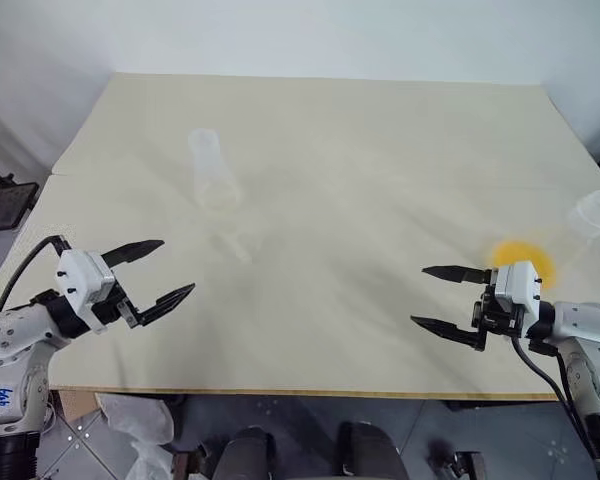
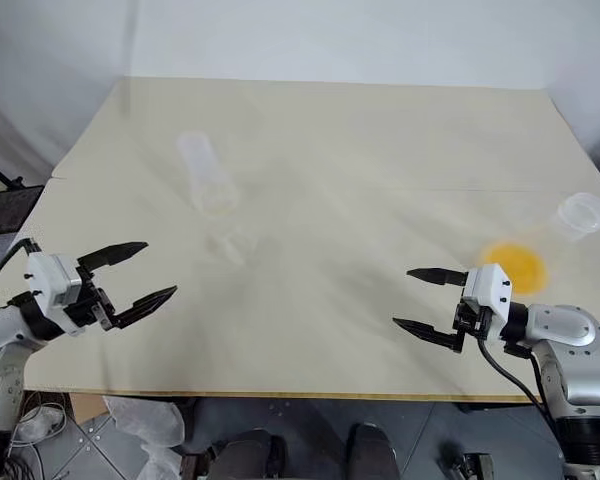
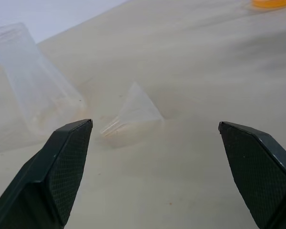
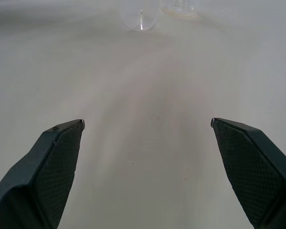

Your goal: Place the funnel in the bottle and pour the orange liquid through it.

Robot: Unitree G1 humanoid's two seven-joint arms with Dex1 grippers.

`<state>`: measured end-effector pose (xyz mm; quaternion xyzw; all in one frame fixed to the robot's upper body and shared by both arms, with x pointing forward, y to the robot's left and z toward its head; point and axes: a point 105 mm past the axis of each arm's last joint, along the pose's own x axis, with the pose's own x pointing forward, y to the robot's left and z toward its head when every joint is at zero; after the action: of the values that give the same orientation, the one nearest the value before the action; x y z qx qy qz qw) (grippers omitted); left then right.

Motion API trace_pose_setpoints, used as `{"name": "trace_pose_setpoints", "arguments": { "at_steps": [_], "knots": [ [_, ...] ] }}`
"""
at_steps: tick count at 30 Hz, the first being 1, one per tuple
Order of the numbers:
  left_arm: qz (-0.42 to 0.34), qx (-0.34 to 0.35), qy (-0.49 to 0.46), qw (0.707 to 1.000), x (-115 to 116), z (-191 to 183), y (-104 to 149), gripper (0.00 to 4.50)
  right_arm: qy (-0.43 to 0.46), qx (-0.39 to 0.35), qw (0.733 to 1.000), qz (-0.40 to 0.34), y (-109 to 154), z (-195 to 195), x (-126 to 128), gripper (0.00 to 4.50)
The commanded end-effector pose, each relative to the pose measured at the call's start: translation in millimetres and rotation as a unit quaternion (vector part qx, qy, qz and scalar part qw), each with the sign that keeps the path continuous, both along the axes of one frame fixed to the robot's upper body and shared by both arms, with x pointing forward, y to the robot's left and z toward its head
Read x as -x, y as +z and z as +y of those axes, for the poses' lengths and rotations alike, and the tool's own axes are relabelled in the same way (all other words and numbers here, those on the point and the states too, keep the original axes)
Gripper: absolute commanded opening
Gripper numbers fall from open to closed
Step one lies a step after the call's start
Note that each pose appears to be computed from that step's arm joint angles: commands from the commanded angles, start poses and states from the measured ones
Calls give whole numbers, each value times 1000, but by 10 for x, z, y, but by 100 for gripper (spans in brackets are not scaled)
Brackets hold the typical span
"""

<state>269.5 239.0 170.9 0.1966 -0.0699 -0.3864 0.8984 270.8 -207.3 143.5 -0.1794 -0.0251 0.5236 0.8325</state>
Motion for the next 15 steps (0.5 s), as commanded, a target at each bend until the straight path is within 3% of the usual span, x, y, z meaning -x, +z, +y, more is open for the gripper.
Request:
{"name": "trace_pose_setpoints", "arguments": {
  "at_steps": [1, 4, 6, 9, 15],
  "knots": [
    [-18, -2, -6, 1000, 23, -52, 99, 450, -1, -4, 1000, -27, 126, 15, -13, 446],
    [-52, 54, 24, 997, 3, 2, 249, 450, -13, -52, 998, -40, 267, 153, -113, 446],
    [-60, 88, 94, 990, -27, 209, 254, 450, -21, -91, 994, -63, 434, 362, -230, 446],
    [-50, 144, 205, 967, -22, 558, 162, 450, -42, -118, 989, -79, 543, 556, -371, 446],
    [-27, 178, 293, 939, 211, 778, -144, 450, -54, -141, 984, -89, 610, 664, -448, 446]
  ]
}}
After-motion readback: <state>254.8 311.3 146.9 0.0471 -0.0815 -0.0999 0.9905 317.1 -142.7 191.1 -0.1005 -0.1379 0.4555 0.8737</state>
